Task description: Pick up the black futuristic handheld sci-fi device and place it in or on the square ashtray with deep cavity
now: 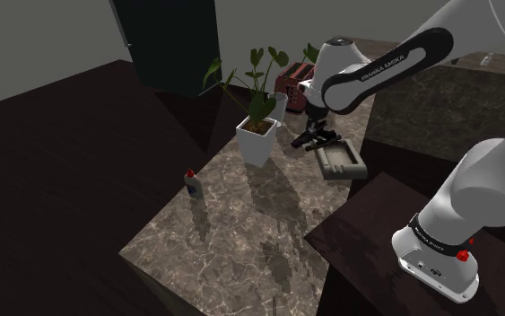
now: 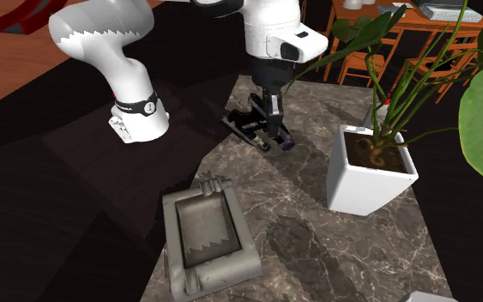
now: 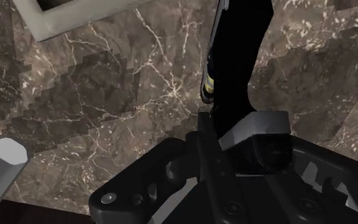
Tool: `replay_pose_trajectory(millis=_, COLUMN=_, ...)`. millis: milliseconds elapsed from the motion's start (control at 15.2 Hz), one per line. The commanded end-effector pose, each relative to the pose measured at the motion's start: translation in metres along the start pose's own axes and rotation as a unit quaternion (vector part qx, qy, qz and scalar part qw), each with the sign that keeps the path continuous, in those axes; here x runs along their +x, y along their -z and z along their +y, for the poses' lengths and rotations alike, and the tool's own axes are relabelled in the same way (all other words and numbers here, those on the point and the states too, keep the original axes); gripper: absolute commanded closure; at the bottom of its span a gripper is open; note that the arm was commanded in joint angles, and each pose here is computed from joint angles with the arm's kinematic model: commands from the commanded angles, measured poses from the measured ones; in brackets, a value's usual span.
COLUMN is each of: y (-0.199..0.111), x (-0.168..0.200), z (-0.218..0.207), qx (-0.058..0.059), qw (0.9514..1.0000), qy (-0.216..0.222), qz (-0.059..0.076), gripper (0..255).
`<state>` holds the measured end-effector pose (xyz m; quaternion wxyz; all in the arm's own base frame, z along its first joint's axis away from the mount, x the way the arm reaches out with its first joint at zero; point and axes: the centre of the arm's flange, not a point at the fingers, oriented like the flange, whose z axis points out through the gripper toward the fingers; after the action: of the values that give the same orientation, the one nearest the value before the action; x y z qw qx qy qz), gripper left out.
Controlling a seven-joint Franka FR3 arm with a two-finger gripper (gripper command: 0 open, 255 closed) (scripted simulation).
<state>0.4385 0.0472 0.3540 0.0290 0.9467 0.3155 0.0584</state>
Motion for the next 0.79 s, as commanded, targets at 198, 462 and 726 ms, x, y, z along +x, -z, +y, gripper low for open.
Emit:
replay_pose_trajectory(millis=198, y=0.007, x=-0.046, z=0.048, qx=0.0, qw=1.0, qy=0.001, qz=0.0, gripper=255)
replay_pose_trajectory(millis=462, y=0.007, x=-0.056, z=0.058, qx=0.0, qw=1.0, qy=0.0, qz=0.0, gripper=0)
replay_pose_trajectory(millis=726, y=0.047, x=-0.09, z=0.08, qx=0.04, qw=0.998, qy=0.049, qz=0.007, gripper=0)
